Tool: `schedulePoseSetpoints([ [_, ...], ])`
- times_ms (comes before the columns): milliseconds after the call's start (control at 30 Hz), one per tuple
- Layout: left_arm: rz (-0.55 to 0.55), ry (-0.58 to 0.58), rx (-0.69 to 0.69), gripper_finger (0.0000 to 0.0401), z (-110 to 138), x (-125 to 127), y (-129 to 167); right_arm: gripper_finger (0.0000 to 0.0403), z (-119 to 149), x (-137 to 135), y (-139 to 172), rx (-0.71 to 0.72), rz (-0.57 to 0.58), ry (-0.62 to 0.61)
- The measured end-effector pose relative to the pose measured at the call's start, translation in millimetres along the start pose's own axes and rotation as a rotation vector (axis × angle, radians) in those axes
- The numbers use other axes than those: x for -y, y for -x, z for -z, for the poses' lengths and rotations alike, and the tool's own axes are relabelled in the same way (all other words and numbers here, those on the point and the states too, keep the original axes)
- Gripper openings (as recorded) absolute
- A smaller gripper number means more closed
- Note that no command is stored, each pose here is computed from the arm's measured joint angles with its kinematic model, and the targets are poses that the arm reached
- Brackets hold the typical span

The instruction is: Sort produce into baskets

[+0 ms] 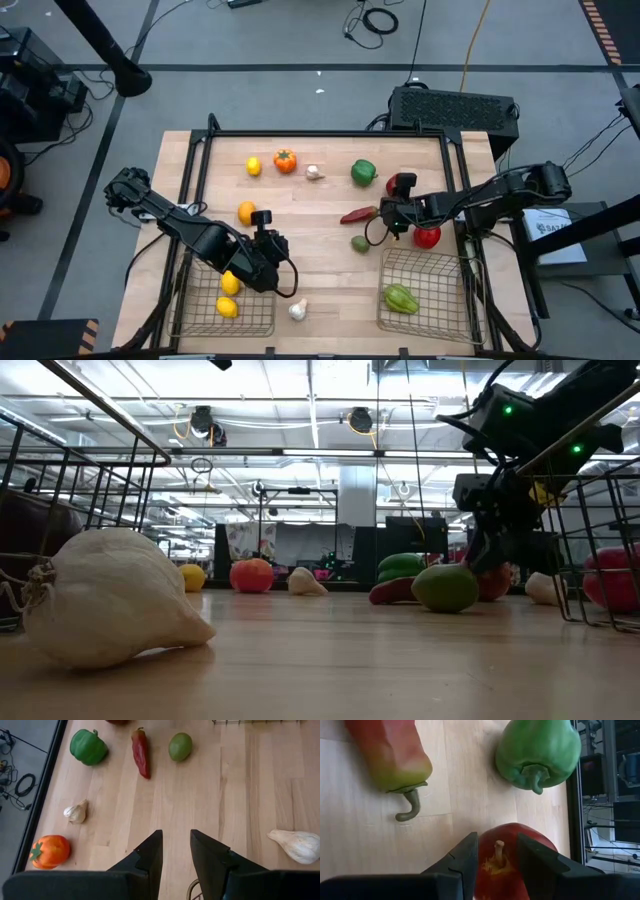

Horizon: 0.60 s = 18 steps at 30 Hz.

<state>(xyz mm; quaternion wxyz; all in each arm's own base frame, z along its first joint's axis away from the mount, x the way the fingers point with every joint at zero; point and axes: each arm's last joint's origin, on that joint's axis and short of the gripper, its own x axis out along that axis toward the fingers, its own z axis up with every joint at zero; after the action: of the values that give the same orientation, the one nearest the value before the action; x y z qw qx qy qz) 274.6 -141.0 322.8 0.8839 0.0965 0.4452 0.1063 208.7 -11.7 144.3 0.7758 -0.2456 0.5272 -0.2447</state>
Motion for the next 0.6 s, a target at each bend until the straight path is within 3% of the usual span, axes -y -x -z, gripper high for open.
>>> schedulePoseSetpoints([
  [367, -0.001, 0.001, 0.0, 0.0107, 0.0, 0.0, 0.0, 0.0122, 0.5, 2.2, -2.1, -0.008, -0.009, -0.02],
  [600, -0.001, 0.001, 0.0, 0.0107, 0.0, 0.0, 0.0, 0.0081, 1.8, 6.2, -6.3, -0.024, -0.041, -0.061],
])
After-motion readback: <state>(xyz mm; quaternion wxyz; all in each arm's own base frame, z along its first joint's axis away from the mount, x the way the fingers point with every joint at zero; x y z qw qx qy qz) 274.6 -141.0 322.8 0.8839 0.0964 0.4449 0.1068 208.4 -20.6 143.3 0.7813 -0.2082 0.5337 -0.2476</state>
